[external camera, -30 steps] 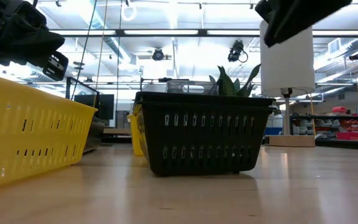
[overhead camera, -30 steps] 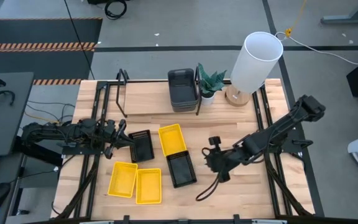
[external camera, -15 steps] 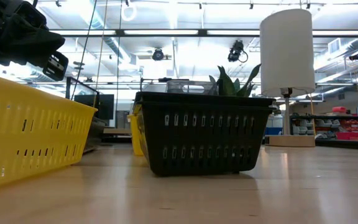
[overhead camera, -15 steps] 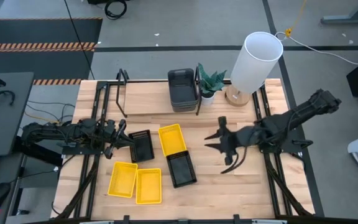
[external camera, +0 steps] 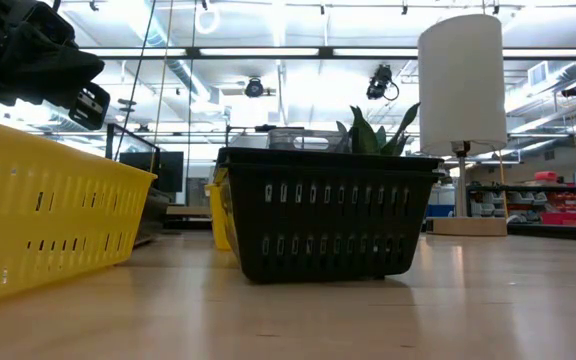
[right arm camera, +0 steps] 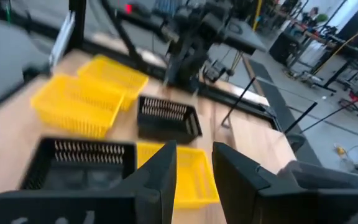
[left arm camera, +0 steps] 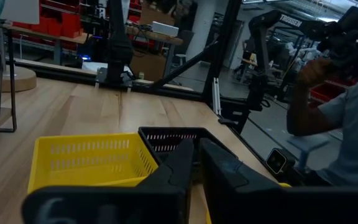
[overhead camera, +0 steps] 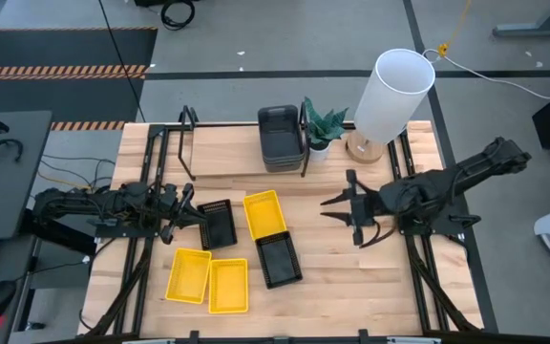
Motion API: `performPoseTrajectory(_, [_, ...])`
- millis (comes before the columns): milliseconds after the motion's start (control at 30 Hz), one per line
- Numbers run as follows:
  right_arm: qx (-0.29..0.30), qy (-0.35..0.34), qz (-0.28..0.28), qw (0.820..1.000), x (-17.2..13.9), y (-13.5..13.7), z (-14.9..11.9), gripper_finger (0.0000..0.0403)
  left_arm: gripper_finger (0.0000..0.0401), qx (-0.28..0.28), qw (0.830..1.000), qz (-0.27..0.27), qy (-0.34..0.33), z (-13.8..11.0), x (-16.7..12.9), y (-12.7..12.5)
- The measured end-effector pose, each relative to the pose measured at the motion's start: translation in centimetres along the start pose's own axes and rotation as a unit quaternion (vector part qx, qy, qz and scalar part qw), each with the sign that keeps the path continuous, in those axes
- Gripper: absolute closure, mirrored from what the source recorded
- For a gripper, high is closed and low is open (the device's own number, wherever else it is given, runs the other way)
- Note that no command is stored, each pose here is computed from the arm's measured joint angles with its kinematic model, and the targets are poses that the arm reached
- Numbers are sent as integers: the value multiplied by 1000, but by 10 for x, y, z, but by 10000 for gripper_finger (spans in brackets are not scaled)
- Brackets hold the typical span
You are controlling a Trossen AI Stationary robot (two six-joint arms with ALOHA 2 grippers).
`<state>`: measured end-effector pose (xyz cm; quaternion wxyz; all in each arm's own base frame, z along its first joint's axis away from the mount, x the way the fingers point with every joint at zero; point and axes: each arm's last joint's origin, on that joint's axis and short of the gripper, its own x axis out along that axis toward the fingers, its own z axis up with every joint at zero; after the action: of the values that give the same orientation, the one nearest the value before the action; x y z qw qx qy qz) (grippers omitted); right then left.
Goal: Stack baskets on shelf by color
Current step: Stack the bottom left yellow bin on top of the bottom right yellow bin
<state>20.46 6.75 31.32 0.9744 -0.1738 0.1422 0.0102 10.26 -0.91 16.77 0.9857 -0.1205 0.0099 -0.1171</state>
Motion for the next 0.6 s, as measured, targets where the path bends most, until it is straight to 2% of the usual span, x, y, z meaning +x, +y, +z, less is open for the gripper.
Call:
performPoseTrajectory(233, [93, -23, 3, 995, -12, -5, 5, 295, 365, 0, 1000, 0, 0, 0, 0, 0])
performPoseTrajectory(400, [162, -62, 0, 985, -20, -10, 12, 295, 371, 0, 1000, 0, 0, 0, 0, 0])
performPoseTrajectory(600, [158, -106, -20, 982, -15, -12, 21, 295, 366, 0, 1000, 0, 0, 0, 0, 0])
